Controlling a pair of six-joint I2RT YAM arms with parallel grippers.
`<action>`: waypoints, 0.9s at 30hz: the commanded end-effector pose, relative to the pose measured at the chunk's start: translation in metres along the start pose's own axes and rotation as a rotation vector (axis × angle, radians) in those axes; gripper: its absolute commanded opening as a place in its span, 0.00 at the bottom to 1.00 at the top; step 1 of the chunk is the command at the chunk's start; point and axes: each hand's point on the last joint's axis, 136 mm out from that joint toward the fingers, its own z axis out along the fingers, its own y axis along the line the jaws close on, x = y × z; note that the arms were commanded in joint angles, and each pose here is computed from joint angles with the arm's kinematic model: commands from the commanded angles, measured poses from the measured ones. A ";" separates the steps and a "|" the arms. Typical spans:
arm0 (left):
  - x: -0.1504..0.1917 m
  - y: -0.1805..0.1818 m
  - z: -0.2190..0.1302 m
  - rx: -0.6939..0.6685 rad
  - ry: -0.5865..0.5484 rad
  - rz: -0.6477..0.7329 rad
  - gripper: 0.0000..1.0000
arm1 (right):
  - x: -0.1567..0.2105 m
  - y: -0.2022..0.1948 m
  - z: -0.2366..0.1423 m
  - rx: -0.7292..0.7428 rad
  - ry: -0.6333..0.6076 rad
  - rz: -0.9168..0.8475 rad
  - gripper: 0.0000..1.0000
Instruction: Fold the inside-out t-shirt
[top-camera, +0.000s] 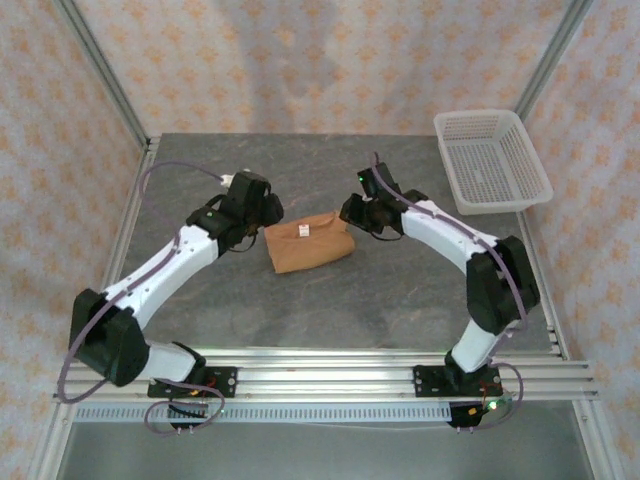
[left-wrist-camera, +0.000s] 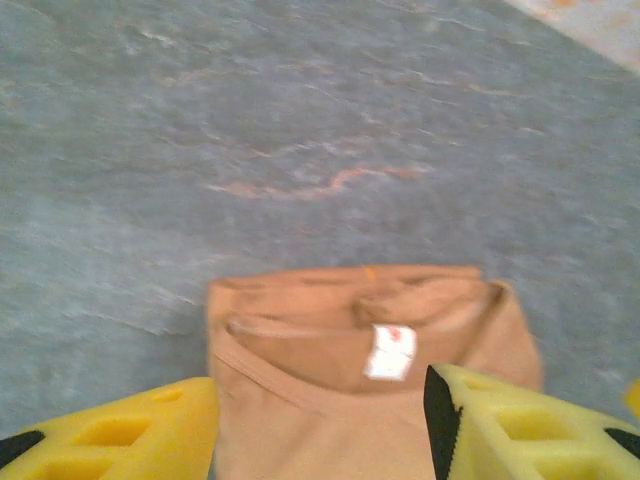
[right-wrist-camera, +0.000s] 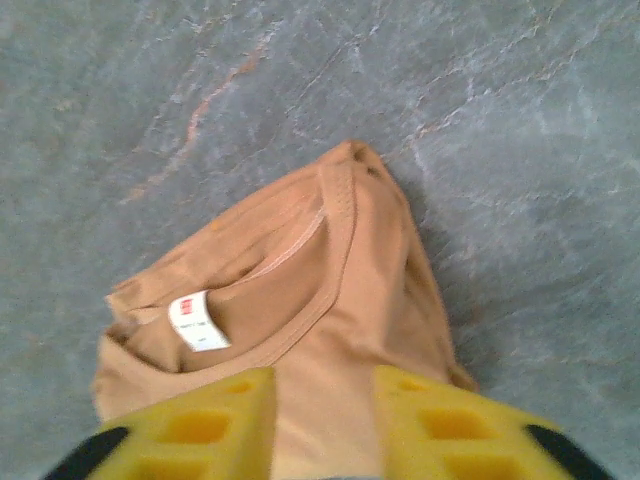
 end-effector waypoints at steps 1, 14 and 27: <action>0.046 -0.003 0.036 0.078 0.107 -0.209 0.53 | 0.017 0.009 0.019 -0.049 0.046 0.089 0.19; 0.113 0.092 0.120 -0.262 0.327 -0.061 0.47 | 0.068 -0.047 0.115 0.096 0.162 0.233 0.11; -0.030 0.152 0.142 -0.265 0.285 -0.127 0.49 | 0.004 0.081 0.165 -0.153 0.043 0.286 0.18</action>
